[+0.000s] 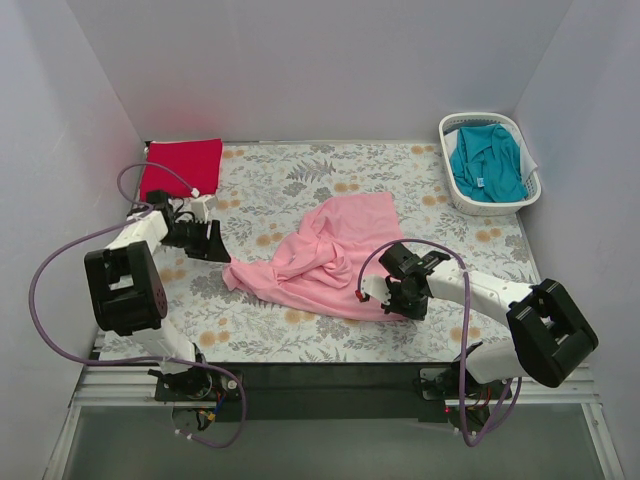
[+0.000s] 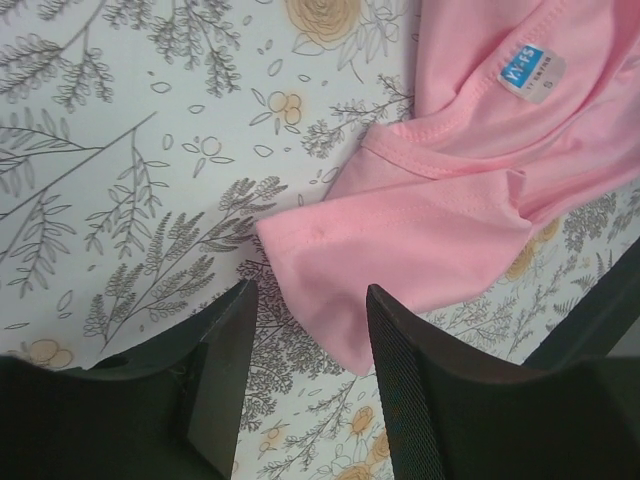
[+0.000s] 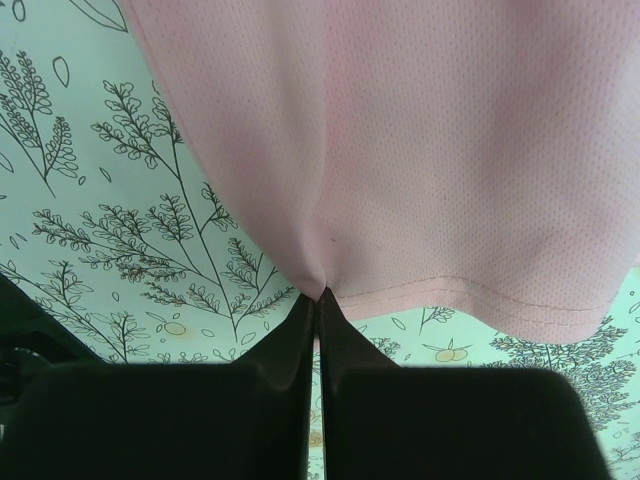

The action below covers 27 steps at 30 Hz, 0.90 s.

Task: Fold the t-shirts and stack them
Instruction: Flatten the tshirt out

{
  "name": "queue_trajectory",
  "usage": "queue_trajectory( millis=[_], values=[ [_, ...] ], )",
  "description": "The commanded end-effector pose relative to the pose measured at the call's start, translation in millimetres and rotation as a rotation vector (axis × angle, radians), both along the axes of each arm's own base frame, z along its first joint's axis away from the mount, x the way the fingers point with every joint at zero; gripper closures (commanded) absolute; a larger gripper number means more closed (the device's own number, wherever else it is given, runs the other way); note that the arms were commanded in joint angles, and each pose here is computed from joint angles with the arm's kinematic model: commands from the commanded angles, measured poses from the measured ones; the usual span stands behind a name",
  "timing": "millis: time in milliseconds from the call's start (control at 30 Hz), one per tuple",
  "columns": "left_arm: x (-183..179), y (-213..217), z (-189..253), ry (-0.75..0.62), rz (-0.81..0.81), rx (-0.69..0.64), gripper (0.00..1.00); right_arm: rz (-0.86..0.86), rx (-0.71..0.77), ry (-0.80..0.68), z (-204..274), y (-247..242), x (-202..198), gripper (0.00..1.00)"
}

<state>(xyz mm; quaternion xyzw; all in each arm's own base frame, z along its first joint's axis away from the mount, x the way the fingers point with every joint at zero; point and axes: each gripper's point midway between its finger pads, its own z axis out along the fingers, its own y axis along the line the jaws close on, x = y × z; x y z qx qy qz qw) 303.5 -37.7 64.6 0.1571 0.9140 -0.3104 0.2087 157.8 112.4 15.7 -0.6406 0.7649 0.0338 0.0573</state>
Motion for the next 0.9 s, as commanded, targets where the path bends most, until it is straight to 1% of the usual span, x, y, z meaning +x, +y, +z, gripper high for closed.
queue_trajectory(
  millis=[0,67,267,433,533,600,733,867],
  values=[
    [30.2,15.8,6.4,-0.053,0.063,0.068,0.53,0.014,0.014,0.010,4.4,4.1,0.9,0.99],
    [31.8,18.0,-0.3,-0.021,0.070,0.077,0.53,0.013,0.009,0.011,3.8,2.7,0.1,0.99],
    [28.0,11.5,-7.7,0.075,0.089,0.026,0.50,0.017,0.007,0.025,0.3,2.0,-2.8,0.99],
    [21.6,7.9,-23.5,0.120,0.094,0.067,0.50,0.021,0.000,0.031,-1.1,0.7,-3.7,0.99],
    [12.7,3.6,-33.8,0.181,0.097,0.066,0.50,0.023,0.000,0.027,-0.9,0.6,-3.3,0.99],
    [5.9,-0.8,-39.6,0.230,0.097,0.049,0.50,0.023,0.001,0.029,-1.2,0.7,-3.6,0.99],
    [4.1,-10.1,-38.9,0.270,0.104,-0.012,0.51,0.021,0.001,0.029,-1.2,0.5,-3.4,0.99],
    [14.1,-12.4,-31.4,0.246,0.119,-0.035,0.65,0.021,0.000,0.027,-1.1,-0.1,-3.8,0.99]
  ],
)
